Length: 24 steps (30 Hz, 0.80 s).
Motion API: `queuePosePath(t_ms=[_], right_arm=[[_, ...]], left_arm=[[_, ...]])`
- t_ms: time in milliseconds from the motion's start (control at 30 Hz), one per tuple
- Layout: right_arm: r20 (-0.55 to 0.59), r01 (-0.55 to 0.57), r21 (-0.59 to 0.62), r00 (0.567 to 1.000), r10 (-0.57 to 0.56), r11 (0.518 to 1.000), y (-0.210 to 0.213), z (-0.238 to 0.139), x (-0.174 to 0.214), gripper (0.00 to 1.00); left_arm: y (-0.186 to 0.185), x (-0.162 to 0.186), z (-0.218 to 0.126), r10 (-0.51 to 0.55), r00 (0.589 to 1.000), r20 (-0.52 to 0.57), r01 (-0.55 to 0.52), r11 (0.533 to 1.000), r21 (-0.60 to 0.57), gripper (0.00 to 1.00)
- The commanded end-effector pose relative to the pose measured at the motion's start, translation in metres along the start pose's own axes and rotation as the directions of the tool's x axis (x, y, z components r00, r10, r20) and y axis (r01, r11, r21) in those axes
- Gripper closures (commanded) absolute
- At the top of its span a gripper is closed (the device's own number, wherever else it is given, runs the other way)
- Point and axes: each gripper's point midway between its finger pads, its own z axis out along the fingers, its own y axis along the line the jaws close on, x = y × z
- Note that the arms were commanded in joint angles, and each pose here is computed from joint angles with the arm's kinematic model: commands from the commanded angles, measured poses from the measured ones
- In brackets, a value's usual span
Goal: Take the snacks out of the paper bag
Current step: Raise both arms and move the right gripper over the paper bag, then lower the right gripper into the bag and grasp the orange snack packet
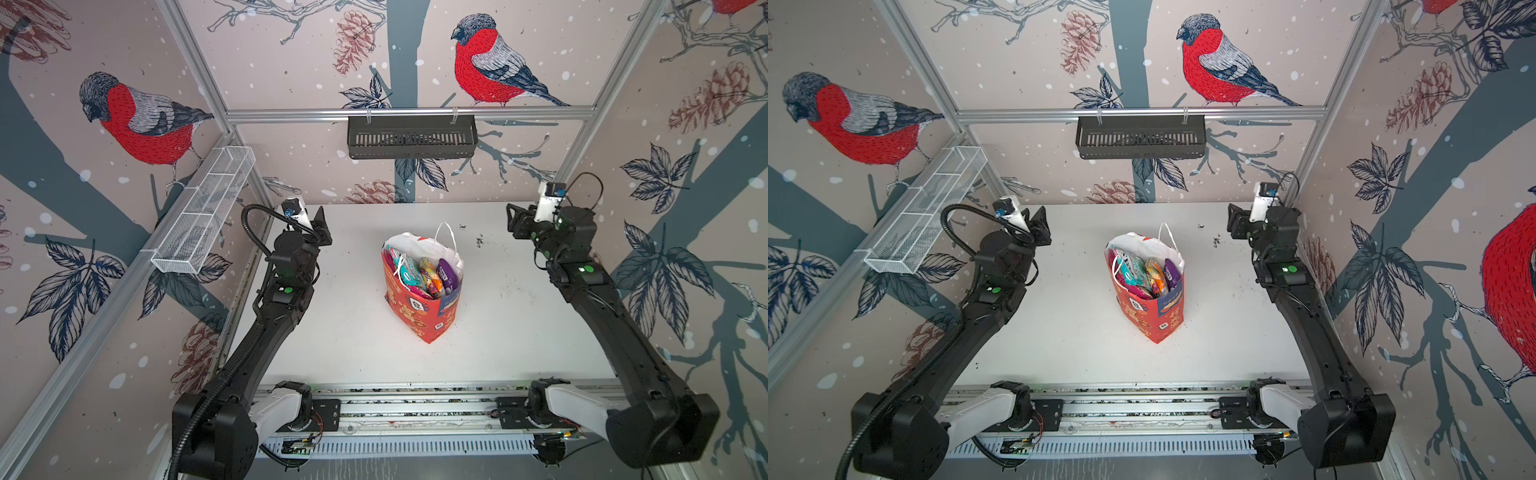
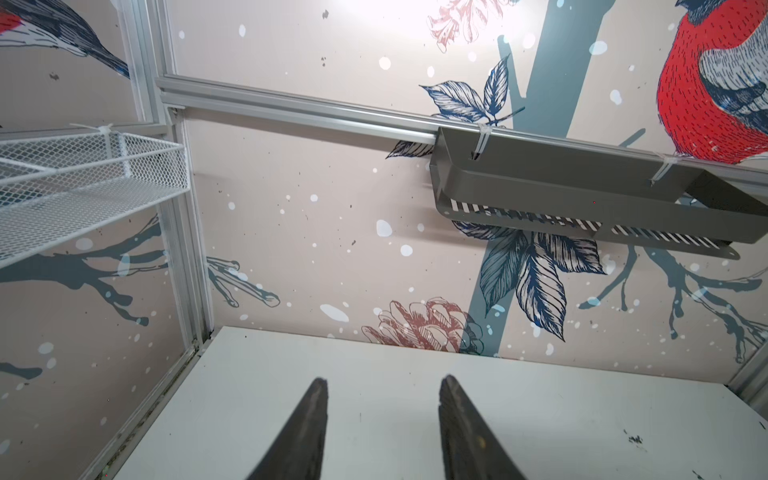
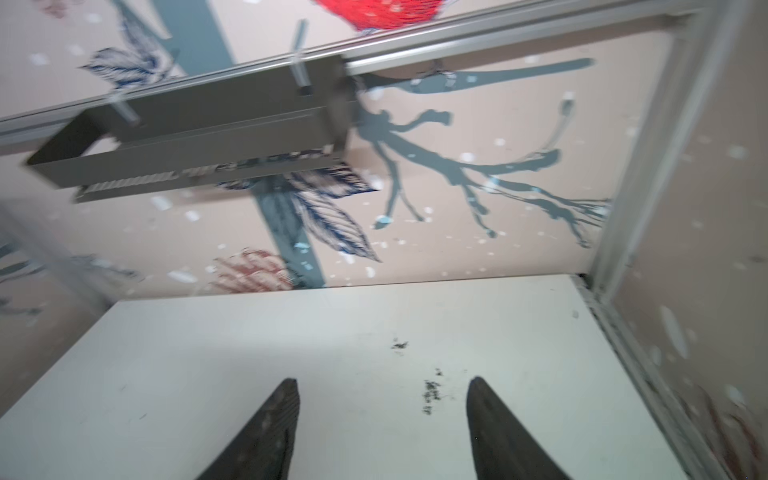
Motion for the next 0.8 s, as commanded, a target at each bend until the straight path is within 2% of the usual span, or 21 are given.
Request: queuePosePath(t_ms=[0,167,200,300,433,567,667,767], right_arm=[[-0.220,0.086,-0.207,0.967,-0.132,0.975,0.071,-0.018,0.037,0.41],[-0.258,0.181,-0.389,0.920,-0.296,0.903,0.153,-0.047,0.044,0.59],[-0.272,0.194,-0.405,0.907,-0.321,0.893,0.163,-0.049,0.050,0.60],[-0.323,0.256,-0.409,0.857,-0.402,0.876,0.185,-0.053,0.070,0.59],[-0.385,0.334,-0.407,0.782,-0.491,0.850,0.204,-0.051,0.095,0.51],[-0.473,0.427,-0.318,0.702,-0.532,0.847,0.194,-0.038,0.115,0.50],[-0.517,0.439,-0.309,0.668,-0.536,0.844,0.192,-0.032,0.128,0.49],[-0.540,0.447,-0.290,0.653,-0.530,0.846,0.189,-0.029,0.133,0.46]], left_arm=[[-0.013,0.021,-0.007,-0.009,0.994,-0.112,0.017,0.997,0.069,0.56],[-0.027,0.030,-0.007,0.002,0.989,-0.146,0.014,0.994,0.107,0.56],[-0.027,0.032,-0.006,0.000,0.988,-0.153,0.017,0.994,0.105,0.56],[-0.029,0.033,-0.004,-0.003,0.988,-0.155,0.020,0.994,0.112,0.56],[-0.032,0.033,-0.002,-0.004,0.988,-0.154,0.023,0.992,0.122,0.55],[-0.033,0.036,-0.001,0.000,0.987,-0.161,0.021,0.992,0.126,0.55],[-0.032,0.037,-0.002,0.005,0.987,-0.163,0.015,0.992,0.122,0.55],[-0.031,0.039,-0.003,0.014,0.986,-0.167,0.006,0.993,0.117,0.54]])
